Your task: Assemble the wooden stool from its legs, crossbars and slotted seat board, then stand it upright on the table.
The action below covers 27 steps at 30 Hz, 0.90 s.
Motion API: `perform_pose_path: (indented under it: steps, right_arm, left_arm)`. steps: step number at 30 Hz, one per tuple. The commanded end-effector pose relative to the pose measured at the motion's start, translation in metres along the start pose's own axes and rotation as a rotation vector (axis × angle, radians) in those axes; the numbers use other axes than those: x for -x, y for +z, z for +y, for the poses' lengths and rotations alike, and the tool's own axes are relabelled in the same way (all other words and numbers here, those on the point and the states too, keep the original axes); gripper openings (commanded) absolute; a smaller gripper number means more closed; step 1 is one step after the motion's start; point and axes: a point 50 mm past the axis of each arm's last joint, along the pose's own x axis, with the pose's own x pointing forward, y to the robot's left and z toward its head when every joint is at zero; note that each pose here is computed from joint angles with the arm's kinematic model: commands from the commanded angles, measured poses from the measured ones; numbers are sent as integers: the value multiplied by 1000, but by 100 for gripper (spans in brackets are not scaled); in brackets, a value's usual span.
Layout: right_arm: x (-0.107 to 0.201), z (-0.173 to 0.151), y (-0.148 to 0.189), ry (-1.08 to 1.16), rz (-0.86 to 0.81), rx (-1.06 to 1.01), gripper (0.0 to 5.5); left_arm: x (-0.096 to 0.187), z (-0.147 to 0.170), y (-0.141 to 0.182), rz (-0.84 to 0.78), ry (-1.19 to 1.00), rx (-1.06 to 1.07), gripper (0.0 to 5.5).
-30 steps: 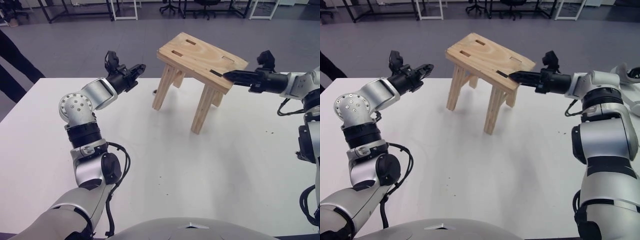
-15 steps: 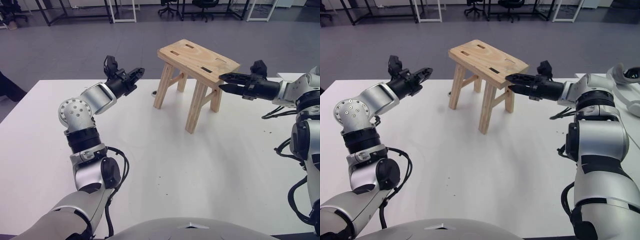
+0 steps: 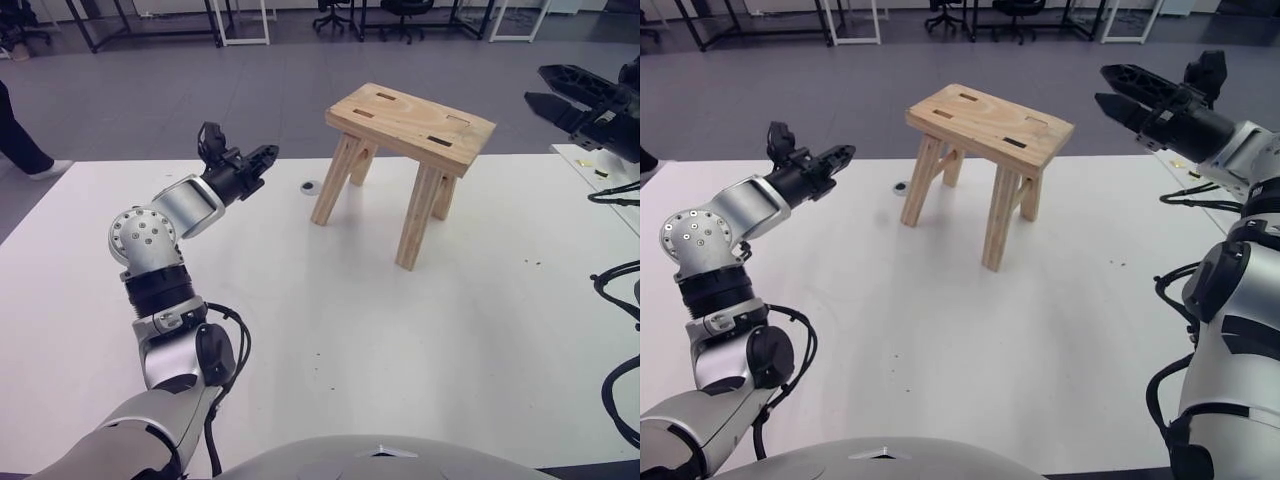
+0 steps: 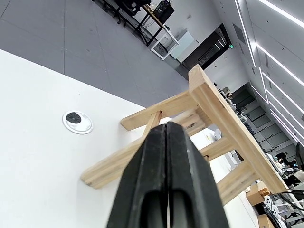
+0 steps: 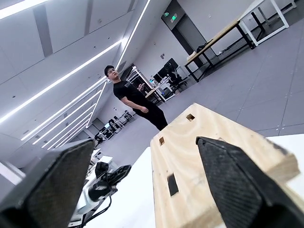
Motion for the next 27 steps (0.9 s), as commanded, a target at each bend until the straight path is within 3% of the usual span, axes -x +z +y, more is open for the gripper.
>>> perform_pose_path:
  steps: [1,3,5,6,7,9,11,15,20,27]
  right_arm:
    - [-39,69,9,248,-68,243,399]
    - [-62,102,-26,333,-102,397,399]
    - [-78,107,-71,208,-148,534,399]
    - [-82,96,-114,123,-19,679,399]
    - [-78,85,-157,111,123,697,399]
    - [-44,52,-236,58,355,495,399]
    - [-7,29,-275,-54,436,344,399]
    - [11,19,-268,-128,351,327,399]
    - [28,-12,-274,-397,305,434,399]
    - [34,-34,-273,-598,189,474,399]
  left_arm:
    - [2,-22,21,-96,-70,-87,0]
    - [7,-51,33,-227,-168,-260,0]
    - [12,-68,33,-322,-214,-416,0]
    - [14,-67,26,-358,-214,-479,0]
    - [16,-63,16,-366,-210,-507,0]
    - [24,-46,-13,-357,-201,-497,0]
    - [36,-26,-44,-329,-182,-426,0]
    - [55,-3,-79,-346,-110,-330,0]
    - [62,23,-124,-240,62,-405,0]
    - [65,47,-145,-204,231,-543,0]
